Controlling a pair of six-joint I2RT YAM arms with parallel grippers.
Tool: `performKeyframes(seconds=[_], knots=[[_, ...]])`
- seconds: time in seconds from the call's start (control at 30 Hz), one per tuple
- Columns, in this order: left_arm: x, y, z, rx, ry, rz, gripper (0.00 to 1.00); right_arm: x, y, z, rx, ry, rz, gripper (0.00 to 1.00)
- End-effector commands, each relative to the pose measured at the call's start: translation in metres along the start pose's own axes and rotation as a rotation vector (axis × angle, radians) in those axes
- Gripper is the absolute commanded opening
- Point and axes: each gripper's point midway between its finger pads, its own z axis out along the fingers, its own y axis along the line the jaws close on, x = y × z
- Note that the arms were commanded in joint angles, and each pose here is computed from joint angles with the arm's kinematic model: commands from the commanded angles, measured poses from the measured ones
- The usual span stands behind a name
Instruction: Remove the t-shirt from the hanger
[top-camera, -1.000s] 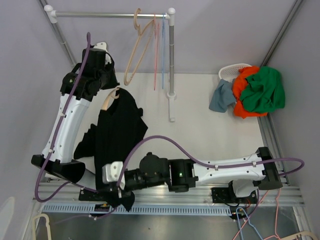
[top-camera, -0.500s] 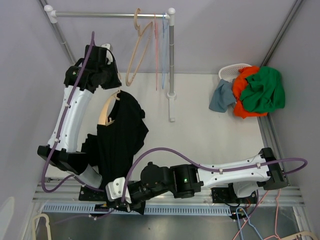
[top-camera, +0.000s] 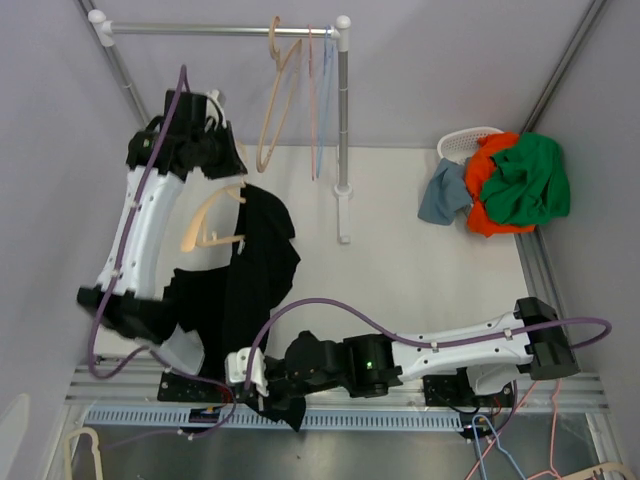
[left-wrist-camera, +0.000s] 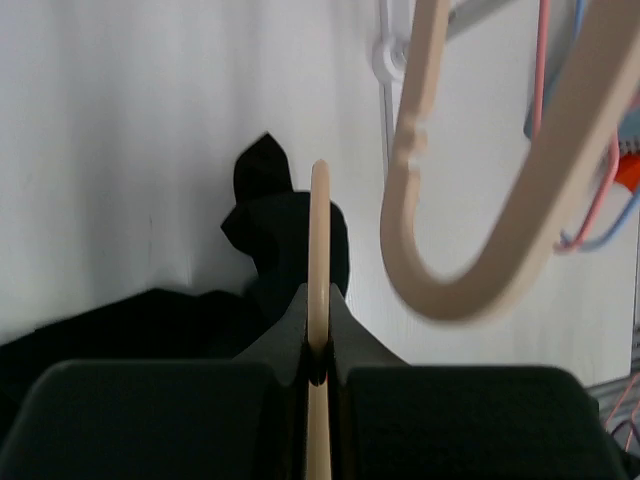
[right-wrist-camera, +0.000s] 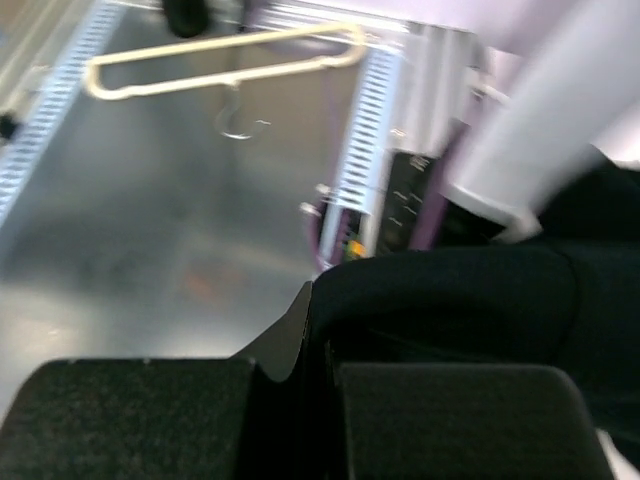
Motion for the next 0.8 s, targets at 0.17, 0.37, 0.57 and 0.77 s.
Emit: performKeyframes(seconds=[0.17, 0.37, 0.57, 0.77], knots=[[0.011, -0.057, -0.170, 0.365, -0.525, 0.132, 0.00, -0.060, -0.162, -0.077, 0.524, -0.296, 0.199, 0.00], [0.047, -0.068, -0.214, 0.506, -0.593, 0.187, 0.00, -0.018, -0.245, -0.107, 0.790, -0.193, 0.343, 0.00], [0.053, -0.040, -0.201, 0.362, -0.593, 0.151, 0.00, 0.046, -0.301, -0.178, 1.134, -0.046, 0.567, 0.00], [0.047, 0.009, -0.154, 0.108, -0.453, 0.090, 0.00, 0.013, -0.339, -0.292, 1.362, -0.156, 0.515, 0.00]])
